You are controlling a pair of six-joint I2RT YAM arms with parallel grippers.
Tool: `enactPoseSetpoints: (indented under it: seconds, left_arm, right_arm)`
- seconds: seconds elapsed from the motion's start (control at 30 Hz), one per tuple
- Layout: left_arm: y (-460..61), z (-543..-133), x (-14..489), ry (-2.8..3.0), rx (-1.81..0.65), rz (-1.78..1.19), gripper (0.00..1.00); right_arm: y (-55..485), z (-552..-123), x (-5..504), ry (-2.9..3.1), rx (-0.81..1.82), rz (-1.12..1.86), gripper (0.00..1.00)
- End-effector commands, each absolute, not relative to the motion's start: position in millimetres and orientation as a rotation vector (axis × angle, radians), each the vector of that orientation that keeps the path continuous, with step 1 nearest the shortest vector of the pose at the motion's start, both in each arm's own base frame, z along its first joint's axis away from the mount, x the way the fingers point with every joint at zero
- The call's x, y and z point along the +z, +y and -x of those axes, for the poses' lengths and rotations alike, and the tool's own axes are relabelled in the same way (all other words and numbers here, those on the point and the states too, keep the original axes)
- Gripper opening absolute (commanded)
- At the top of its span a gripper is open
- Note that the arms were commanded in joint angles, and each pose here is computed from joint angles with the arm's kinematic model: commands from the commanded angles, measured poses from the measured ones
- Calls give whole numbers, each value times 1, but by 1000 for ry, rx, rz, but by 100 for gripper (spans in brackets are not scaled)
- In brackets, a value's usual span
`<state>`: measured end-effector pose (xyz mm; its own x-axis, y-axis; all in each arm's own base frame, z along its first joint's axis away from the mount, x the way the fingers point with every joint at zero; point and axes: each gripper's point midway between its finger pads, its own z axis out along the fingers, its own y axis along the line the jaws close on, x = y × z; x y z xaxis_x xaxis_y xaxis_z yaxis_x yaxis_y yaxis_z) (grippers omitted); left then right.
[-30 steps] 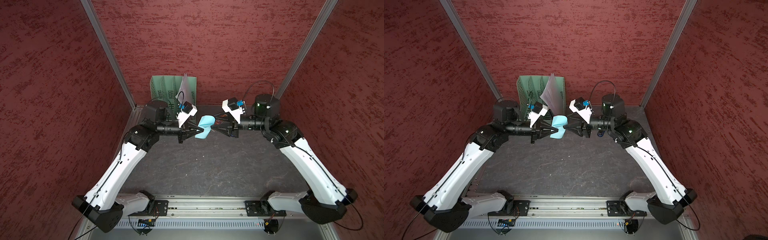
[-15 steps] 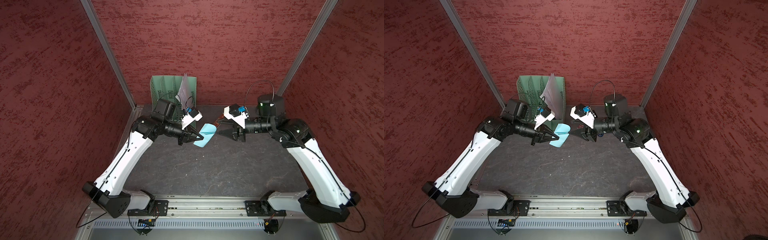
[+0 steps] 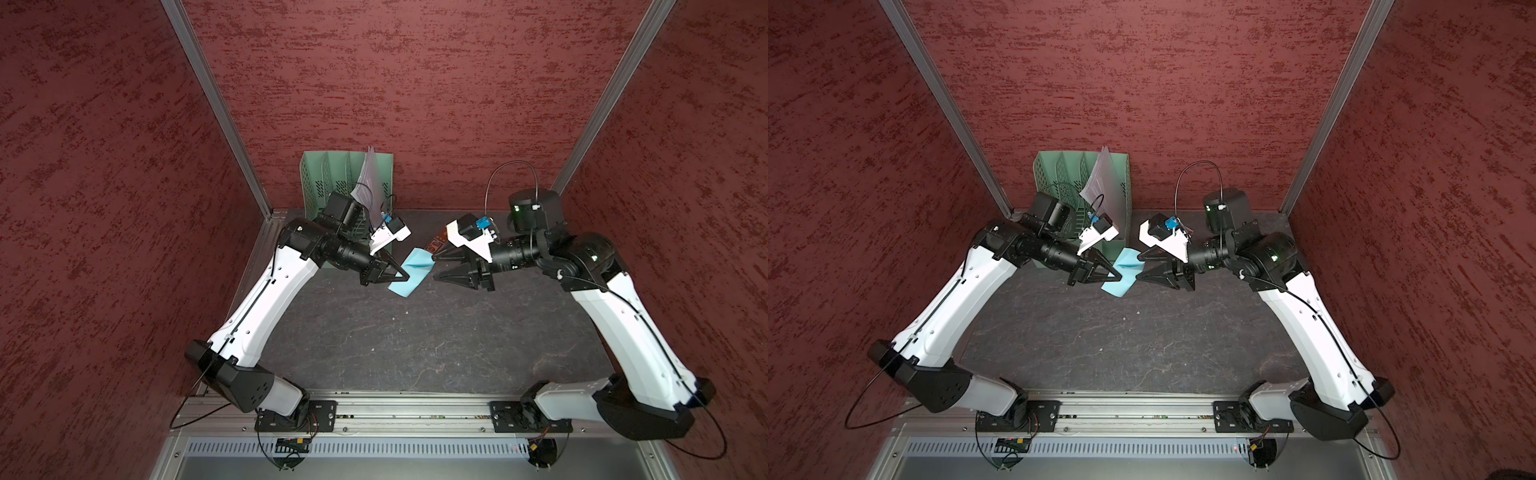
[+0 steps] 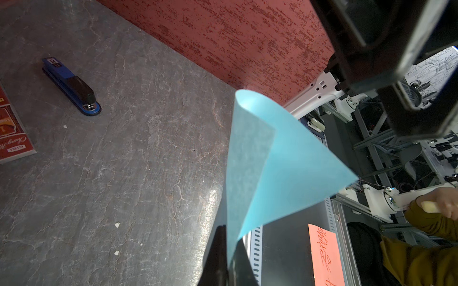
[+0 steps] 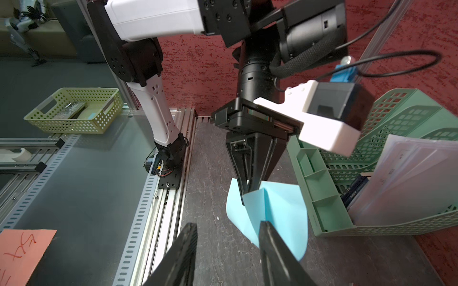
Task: Fold the square paper along the opposite sides
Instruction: Smooth out the paper.
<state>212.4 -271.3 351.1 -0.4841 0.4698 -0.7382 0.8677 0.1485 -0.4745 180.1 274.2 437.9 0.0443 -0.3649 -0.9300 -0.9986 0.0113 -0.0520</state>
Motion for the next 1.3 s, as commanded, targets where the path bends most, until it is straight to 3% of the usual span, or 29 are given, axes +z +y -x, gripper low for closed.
enactPoseSetpoints:
  seconds: [0.0,0.7,1.07,1.27]
  left_arm:
    - [-272,-208,355,2004,-1304,-1307,1]
    - [-279,-188,363,1969,-1295,-1403,4]
    - [-277,-183,371,1928,-1297,-1411,5]
    - [-278,-182,371,1923,-1309,-1414,6]
  right_arm:
    - [278,-171,440,1428,1004,1519,45]
    - [282,-183,428,1486,953,1526,42]
    - [282,-182,427,1487,952,1532,25]
    - [285,-186,425,1493,943,1529,7]
